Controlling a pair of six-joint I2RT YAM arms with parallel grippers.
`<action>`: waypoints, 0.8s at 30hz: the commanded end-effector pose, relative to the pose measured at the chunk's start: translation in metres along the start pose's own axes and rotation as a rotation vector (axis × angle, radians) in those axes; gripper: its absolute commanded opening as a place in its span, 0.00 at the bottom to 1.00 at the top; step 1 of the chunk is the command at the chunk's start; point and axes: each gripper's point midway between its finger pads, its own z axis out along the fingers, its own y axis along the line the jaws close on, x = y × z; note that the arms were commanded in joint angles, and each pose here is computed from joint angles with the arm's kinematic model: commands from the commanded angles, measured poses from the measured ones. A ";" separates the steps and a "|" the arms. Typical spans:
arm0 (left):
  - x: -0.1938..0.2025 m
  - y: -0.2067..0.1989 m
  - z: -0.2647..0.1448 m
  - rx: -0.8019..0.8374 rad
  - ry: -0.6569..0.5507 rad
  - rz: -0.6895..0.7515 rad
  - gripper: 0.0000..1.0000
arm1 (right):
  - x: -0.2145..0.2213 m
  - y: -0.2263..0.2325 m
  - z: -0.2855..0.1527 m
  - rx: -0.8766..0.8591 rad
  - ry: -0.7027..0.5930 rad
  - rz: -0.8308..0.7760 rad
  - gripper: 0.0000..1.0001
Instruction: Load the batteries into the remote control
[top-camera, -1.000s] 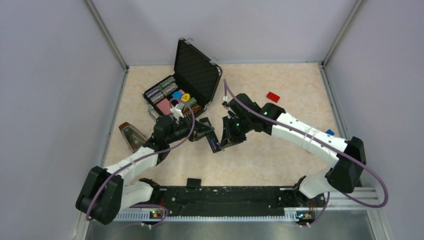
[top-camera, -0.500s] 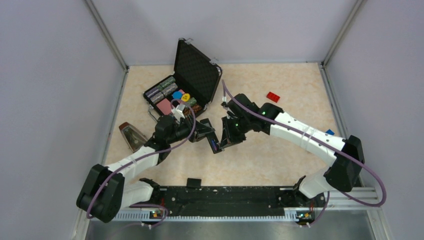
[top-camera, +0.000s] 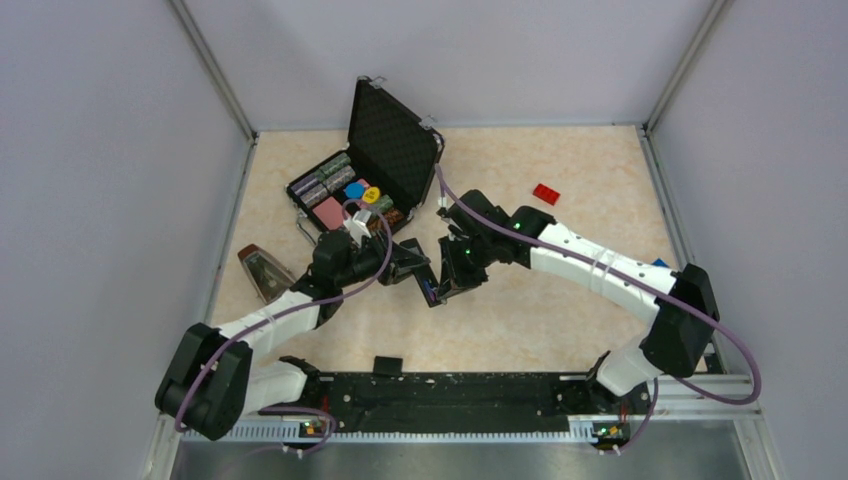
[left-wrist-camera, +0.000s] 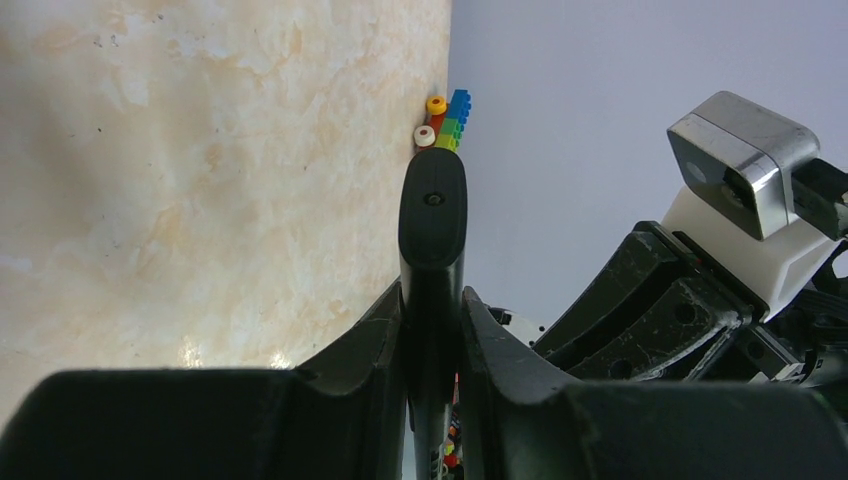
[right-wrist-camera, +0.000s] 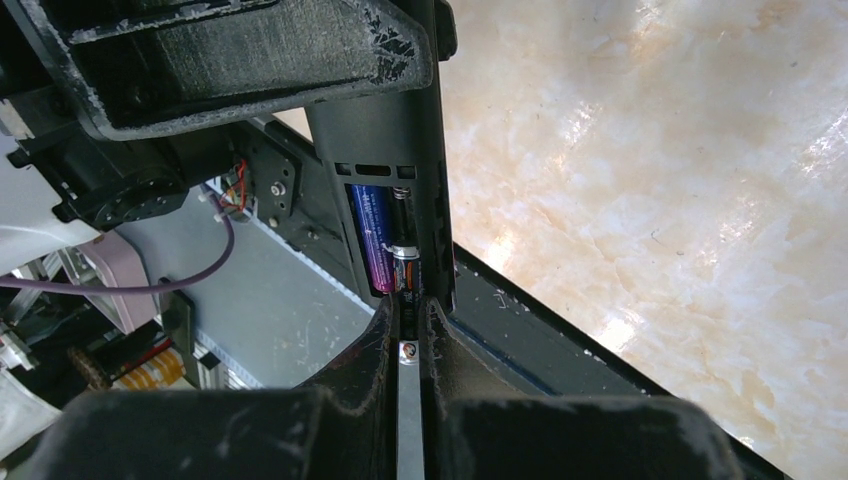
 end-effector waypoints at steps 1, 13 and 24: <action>-0.005 -0.027 0.002 0.080 -0.007 0.049 0.00 | -0.016 0.014 -0.005 -0.021 -0.058 -0.035 0.04; 0.002 -0.026 0.001 0.067 0.040 -0.025 0.00 | -0.027 0.005 0.002 0.040 -0.090 -0.014 0.06; 0.003 -0.026 0.001 0.053 0.049 -0.044 0.00 | -0.029 0.005 -0.004 0.051 -0.101 -0.017 0.22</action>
